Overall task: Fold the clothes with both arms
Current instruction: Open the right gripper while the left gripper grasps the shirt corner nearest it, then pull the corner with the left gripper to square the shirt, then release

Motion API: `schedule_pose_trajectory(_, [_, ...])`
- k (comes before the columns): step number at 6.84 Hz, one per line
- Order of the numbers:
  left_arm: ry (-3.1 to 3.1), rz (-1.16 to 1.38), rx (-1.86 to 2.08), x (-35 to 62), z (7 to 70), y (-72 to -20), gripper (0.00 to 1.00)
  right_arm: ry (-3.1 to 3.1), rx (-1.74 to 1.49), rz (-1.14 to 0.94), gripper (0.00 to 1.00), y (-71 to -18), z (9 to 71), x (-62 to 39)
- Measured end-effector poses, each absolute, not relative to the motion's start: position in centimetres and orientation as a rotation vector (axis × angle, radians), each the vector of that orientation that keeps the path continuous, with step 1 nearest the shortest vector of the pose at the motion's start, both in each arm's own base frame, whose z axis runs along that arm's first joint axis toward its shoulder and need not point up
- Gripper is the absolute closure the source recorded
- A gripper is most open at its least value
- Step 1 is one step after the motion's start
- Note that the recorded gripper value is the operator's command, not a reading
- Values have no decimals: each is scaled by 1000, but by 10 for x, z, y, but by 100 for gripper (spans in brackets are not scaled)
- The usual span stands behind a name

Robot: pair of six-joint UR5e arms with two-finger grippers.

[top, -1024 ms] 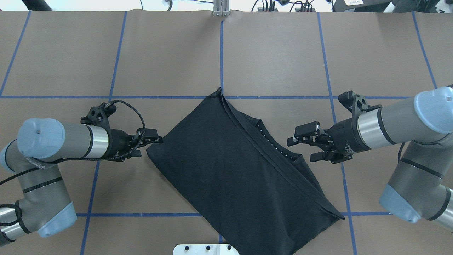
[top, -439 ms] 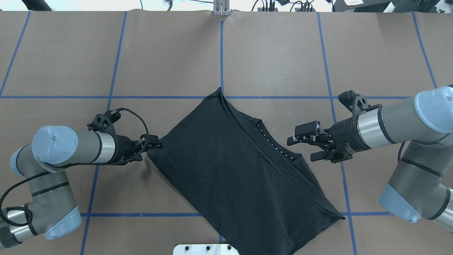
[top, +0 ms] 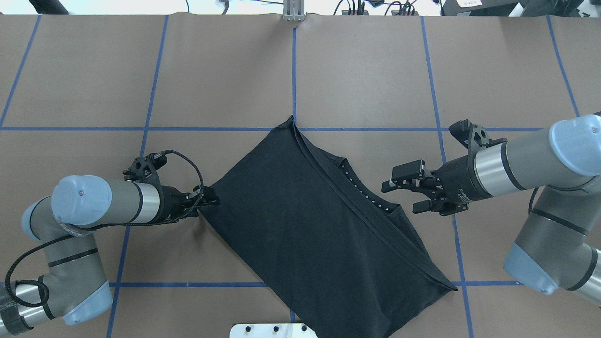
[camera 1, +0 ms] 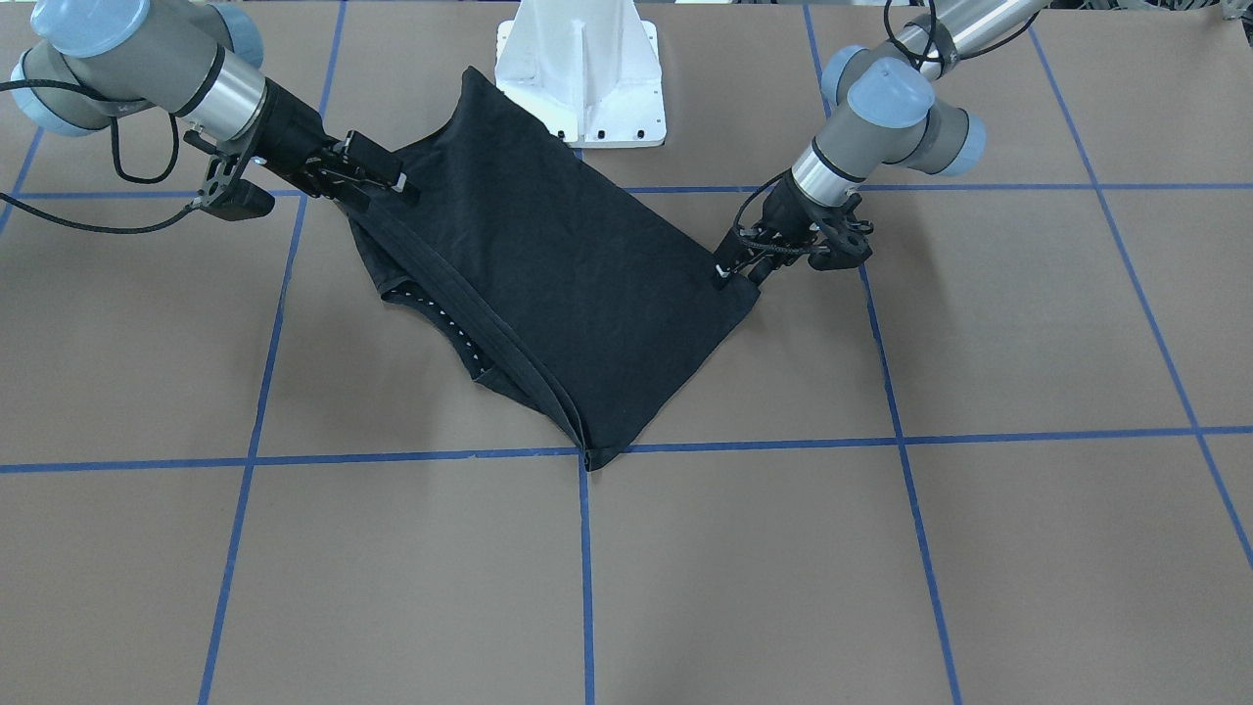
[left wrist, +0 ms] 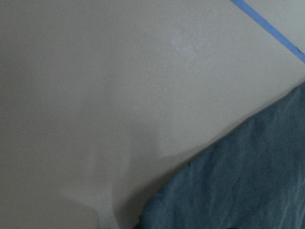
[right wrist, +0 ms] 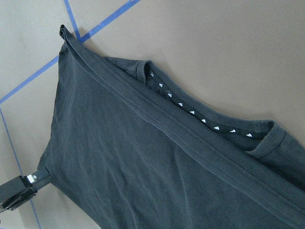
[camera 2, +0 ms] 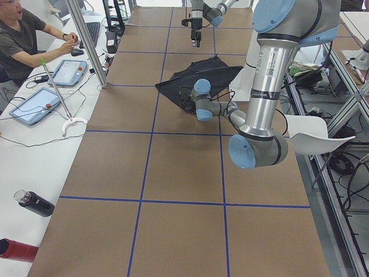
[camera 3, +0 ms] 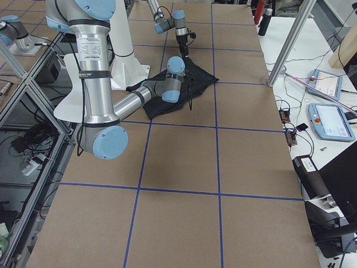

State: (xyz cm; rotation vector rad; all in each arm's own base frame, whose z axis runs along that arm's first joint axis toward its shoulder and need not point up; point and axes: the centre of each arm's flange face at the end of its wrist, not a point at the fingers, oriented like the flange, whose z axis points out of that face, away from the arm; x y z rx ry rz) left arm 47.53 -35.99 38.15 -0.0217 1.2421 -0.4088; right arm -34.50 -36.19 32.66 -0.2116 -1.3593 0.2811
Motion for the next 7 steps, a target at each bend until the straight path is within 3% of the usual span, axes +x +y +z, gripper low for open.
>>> schedule_pose_trajectory(4, [1248,-410,8,459,378,-374,100,-1355,-211,288,0,-365,329,-344])
schedule_pose_trajectory(7, [1180,-434,182,415,369,-461,100,-1352,-203,300,0,-369,331,-343])
